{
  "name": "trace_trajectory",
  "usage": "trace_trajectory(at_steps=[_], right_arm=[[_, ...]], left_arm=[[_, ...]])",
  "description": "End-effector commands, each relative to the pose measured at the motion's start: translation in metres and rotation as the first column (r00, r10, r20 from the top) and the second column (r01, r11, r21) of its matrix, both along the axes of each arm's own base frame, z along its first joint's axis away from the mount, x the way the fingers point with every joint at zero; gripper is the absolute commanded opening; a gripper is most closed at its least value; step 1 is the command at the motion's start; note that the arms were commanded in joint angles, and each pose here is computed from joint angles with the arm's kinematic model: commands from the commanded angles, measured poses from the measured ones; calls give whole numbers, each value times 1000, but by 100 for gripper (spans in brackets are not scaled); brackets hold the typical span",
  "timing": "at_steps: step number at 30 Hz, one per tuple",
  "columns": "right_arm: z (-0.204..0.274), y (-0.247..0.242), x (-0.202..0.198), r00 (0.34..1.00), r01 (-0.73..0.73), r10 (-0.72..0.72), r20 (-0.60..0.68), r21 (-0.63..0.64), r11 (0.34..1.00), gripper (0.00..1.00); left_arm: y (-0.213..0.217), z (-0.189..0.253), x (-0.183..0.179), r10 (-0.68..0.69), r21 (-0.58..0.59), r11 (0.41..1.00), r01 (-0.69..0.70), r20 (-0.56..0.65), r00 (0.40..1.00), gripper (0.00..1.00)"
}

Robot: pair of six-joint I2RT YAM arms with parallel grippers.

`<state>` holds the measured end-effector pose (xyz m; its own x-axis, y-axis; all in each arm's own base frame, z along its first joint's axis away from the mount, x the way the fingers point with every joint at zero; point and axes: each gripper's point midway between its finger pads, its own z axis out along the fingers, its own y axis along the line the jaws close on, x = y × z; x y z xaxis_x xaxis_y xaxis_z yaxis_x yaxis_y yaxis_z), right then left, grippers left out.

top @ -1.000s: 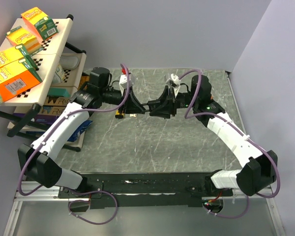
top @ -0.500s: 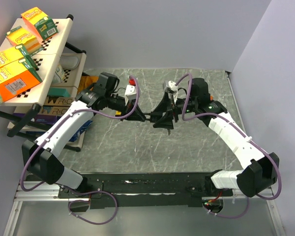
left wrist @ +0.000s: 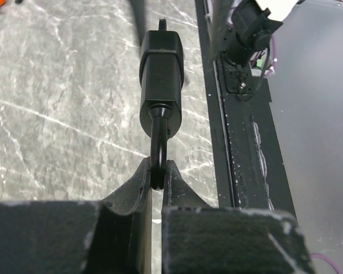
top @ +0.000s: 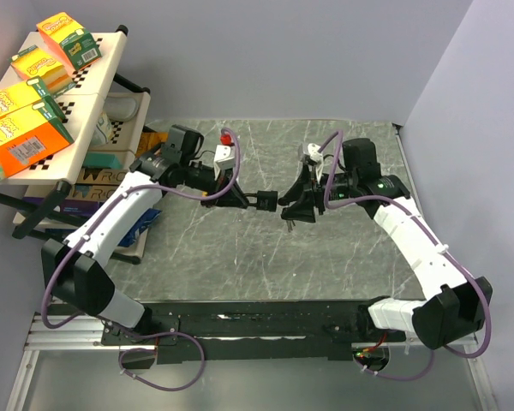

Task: Lock with the key
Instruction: Lock the lock.

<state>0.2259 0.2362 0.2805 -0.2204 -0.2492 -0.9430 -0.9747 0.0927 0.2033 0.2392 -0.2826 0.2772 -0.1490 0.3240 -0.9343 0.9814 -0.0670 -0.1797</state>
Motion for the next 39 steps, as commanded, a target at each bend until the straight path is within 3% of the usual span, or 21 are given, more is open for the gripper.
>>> trace_trajectory(at_steps=[1,4,9,21,27,31,39], right_arm=[[23,-4,-8,995,-24,22,92,17,1000,59],[23,-4,-7,995,-21,19,95,19,1000,52],[25,-1,0,995,-10,6,98,35,999,51],[17,2,10,997,-3,2,81,14,1000,36],[10,1,12,997,-3,3,81,-8,1000,21],[9,1,13,995,-6,8,97,-19,1000,0],[3,-17,19,994,35,-30,105,-50,998,0]], left_arm=[[-5,37,0,-55,-96,993,63,84,995,1],[-4,32,0,-67,-83,994,73,68,995,1],[-4,29,1,-66,-79,994,71,69,995,1],[-5,31,-1,-63,-90,994,68,59,996,1],[-4,28,-2,-65,-86,994,70,52,996,1],[-2,26,-2,-67,-80,994,71,53,996,1],[9,19,5,-44,-66,997,45,25,999,1]])
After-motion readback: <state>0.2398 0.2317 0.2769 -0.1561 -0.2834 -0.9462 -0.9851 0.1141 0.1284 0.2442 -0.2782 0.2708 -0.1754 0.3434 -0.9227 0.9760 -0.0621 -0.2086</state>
